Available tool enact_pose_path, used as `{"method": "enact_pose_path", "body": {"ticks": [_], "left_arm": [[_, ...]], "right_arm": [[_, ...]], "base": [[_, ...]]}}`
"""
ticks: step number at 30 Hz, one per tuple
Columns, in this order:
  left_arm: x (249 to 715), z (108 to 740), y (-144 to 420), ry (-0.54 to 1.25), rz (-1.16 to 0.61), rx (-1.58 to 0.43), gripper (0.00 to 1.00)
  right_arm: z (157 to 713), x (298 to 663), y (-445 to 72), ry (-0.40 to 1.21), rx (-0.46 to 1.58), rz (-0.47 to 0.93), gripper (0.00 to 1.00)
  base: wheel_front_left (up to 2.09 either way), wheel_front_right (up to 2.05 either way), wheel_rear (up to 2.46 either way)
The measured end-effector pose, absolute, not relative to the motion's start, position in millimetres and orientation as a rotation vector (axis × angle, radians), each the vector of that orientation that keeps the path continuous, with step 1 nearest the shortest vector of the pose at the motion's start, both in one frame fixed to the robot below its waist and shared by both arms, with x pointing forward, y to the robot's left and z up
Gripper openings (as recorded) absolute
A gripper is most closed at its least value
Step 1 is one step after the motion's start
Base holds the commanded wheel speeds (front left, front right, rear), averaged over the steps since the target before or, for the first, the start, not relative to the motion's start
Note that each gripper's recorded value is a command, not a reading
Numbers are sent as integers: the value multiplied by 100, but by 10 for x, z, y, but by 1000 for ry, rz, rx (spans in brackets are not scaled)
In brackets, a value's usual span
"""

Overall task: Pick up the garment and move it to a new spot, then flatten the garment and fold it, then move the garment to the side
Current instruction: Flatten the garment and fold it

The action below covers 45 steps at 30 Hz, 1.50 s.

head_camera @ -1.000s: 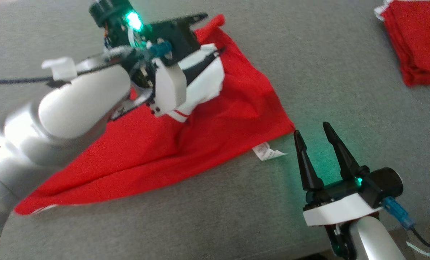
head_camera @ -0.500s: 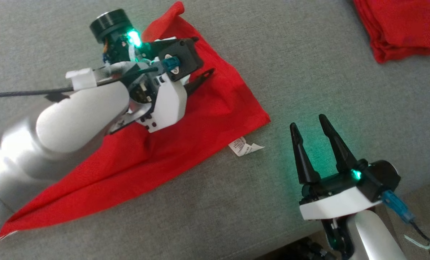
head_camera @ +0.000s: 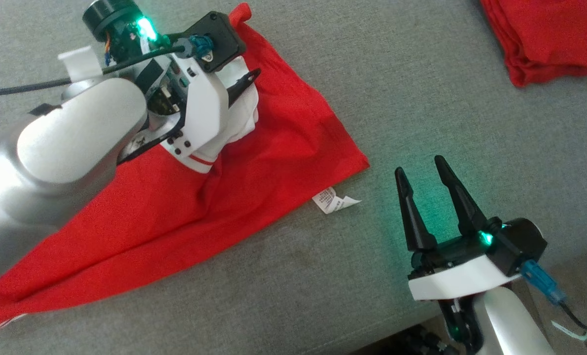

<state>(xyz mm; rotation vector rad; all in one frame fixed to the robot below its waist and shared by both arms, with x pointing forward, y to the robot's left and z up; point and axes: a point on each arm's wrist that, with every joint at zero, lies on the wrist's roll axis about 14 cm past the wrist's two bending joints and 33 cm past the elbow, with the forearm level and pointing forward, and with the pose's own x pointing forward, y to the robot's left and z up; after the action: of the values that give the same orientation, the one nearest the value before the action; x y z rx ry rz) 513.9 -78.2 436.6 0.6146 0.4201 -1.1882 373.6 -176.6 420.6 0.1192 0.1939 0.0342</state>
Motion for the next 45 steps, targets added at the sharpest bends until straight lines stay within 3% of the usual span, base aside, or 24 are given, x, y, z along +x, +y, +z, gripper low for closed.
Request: {"method": "enact_pose_path", "body": {"ticks": [13,14,18,19,29,35,41,45], "left_arm": [[5074,4163,-666,515,-1191,657,99],[5064,4139,-655,519,-1192,667,87],[5061,4098,-629,502,-1199,695,12],[5064,4095,-630,498,-1200,698,0],[4953,4280,-760,368,-1261,671,0],[4989,4808,-725,170,-1262,572,0],[5250,5228,-81,48,-1109,542,0],[5355,5454,450,-2,-954,553,0]], "right_arm": [[4196,3733,-1793,198,116,25,100],[4193,3732,-1797,199,118,23,100],[4186,3737,-1813,201,121,17,100],[4184,3739,-1815,201,120,17,100],[4204,3808,-1810,188,119,24,100],[4254,3876,-1725,165,127,54,100],[4196,3986,-1466,172,151,134,100],[4306,4258,-1390,122,133,203,100]], "base": [[0,0,0],[0,0,0],[0,0,0],[0,0,0],[0,0,0],[0,0,0],[0,0,0],[0,0,0]]}}
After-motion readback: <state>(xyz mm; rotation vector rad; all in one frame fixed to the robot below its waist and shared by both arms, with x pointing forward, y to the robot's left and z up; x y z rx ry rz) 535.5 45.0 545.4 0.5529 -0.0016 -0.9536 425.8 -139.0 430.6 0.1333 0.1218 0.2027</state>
